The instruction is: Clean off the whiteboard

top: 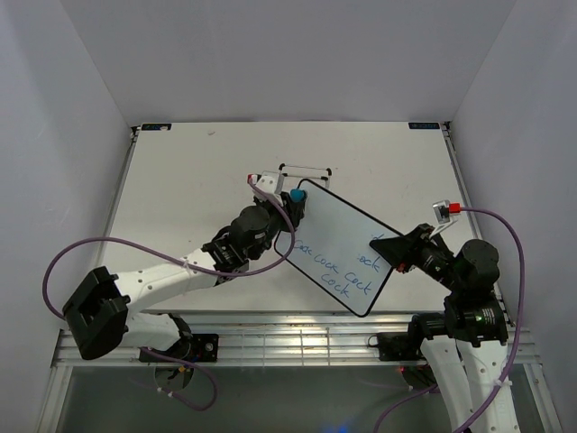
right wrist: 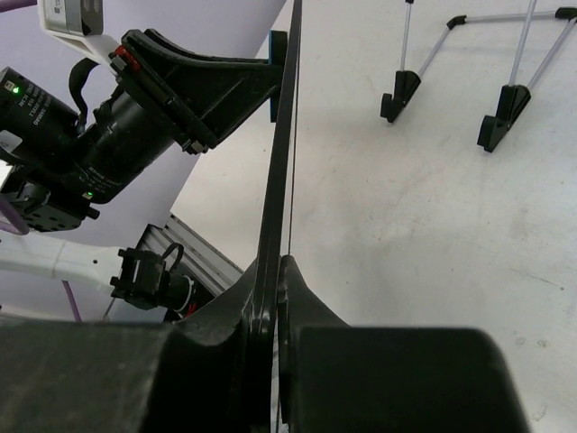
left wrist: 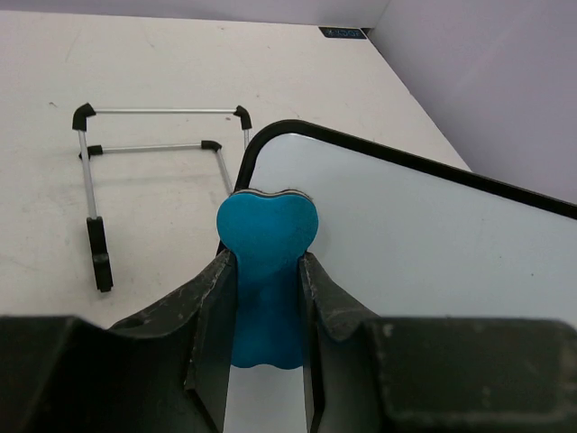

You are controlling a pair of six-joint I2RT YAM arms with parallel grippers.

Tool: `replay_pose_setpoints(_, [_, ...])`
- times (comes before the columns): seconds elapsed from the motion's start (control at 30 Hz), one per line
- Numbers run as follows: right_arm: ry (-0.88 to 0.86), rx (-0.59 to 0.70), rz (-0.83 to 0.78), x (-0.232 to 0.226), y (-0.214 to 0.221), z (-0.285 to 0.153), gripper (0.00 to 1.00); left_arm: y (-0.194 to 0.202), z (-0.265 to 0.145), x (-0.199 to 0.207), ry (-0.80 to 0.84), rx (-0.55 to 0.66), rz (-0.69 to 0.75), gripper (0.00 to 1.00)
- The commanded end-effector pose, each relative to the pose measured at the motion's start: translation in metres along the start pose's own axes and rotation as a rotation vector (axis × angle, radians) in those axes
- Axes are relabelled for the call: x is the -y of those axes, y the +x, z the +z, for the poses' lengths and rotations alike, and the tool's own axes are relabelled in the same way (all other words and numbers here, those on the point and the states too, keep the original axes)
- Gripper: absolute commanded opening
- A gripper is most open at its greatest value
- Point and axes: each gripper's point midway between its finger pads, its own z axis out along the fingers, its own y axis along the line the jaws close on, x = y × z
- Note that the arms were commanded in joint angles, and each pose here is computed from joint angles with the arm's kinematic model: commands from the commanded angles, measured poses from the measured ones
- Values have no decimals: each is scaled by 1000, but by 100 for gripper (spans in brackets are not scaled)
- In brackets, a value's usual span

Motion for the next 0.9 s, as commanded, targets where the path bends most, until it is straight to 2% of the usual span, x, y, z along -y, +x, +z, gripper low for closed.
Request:
replay_pose_setpoints(0.0, [-324, 40, -143, -89, -23, -26, 8, 45, -19, 6, 100, -102, -12, 4])
replay_pose_setpoints(0.07, [-310, 54, -118, -84, -25, -22, 8, 67, -34, 10, 147, -123, -11, 4])
replay_pose_setpoints(0.13, [-309, 79, -116, -83, -30, -20, 8, 65, -45, 17, 183, -87, -28, 4])
replay_pose_setpoints(0.47, [-333, 122, -117, -87, -42, -16, 8, 139, -95, 75, 279, -215, 14, 4])
replay_pose_setpoints(0.6, [-353, 120, -97, -88, -41, -15, 8, 134, -99, 114, 335, -199, 35, 4])
replay_pose_setpoints(0.63, [-354, 112, -93, -87, -38, -15, 8, 122, -97, 129, 362, -181, 17, 4])
replay_pose_setpoints(0.87, [-335, 95, -82, -79, -28, -16, 8, 87, -83, 159, 383, -115, 20, 5])
